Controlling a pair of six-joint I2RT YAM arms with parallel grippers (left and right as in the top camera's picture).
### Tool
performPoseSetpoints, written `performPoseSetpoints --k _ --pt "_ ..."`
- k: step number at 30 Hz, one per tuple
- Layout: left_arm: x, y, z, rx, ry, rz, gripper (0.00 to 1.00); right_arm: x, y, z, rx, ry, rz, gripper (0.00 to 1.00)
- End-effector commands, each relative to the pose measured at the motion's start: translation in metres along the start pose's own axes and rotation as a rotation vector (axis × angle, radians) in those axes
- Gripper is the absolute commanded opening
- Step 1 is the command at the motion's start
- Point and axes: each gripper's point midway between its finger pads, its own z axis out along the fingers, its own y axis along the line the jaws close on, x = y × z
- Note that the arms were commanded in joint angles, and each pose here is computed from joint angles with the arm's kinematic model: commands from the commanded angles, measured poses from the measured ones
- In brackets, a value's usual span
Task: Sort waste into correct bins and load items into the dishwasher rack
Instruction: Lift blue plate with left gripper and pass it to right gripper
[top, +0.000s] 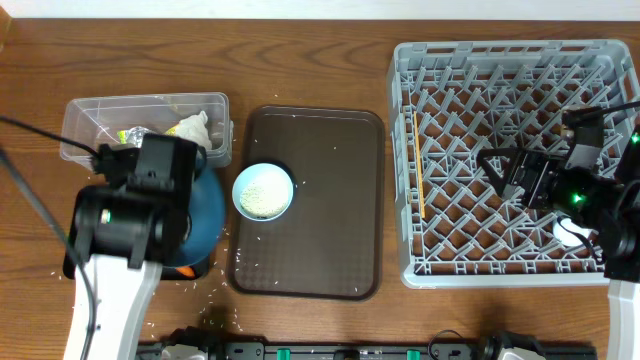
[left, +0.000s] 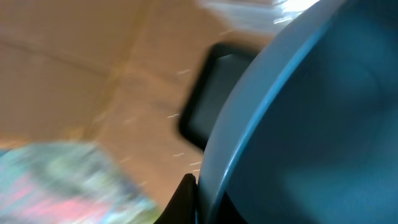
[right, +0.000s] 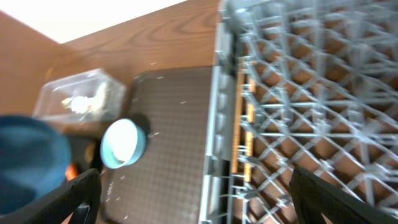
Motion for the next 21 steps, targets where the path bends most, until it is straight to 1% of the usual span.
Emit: performPoseSetpoints --k 1,3,4,5,7,8,10,13,15,18,21 --pt "-0.005 -0.042 -0.028 0.294 -0.054 -0.009 0.06 0.006 0.032 0.003 -0.151 0.029 -0.085 0.89" --pt "-0.012 -0.072 -0.050 0.501 -0.097 -0.023 0.06 0.008 0.046 0.005 -0.204 0.036 -0.117 0.89" --pt "-0.016 -0.087 -0.063 0.610 -0.120 -0.006 0.06 0.008 0.056 0.006 -0.242 0.040 -0.130 0.89" --pt "-0.020 -0.105 -0.082 0.750 -0.148 0.014 0.06 0.008 0.067 0.007 -0.282 0.044 -0.140 0.89" --pt "-0.027 -0.128 -0.112 0.943 -0.189 0.038 0.06 0.009 0.085 0.011 -0.340 0.052 -0.160 0.89" --pt "-0.031 -0.135 -0.123 1.001 -0.206 0.045 0.06 0.009 0.093 0.013 -0.361 0.056 -0.173 0.89" --pt "-0.038 -0.143 -0.131 1.033 -0.244 0.055 0.06 0.012 0.109 0.019 -0.400 0.064 -0.217 0.87" --pt "-0.043 -0.150 -0.134 1.035 -0.269 0.078 0.06 0.012 0.112 0.034 -0.342 0.069 -0.220 0.86" --pt "-0.042 -0.155 -0.136 1.049 -0.267 0.092 0.06 0.013 0.111 0.044 -0.291 0.072 -0.221 0.83" --pt "-0.039 -0.160 -0.143 1.069 -0.274 0.112 0.06 0.018 0.127 0.058 -0.330 0.094 -0.261 0.81" --pt "-0.038 -0.165 -0.150 1.093 -0.289 0.129 0.06 0.022 0.133 0.075 -0.301 0.110 -0.262 0.75"
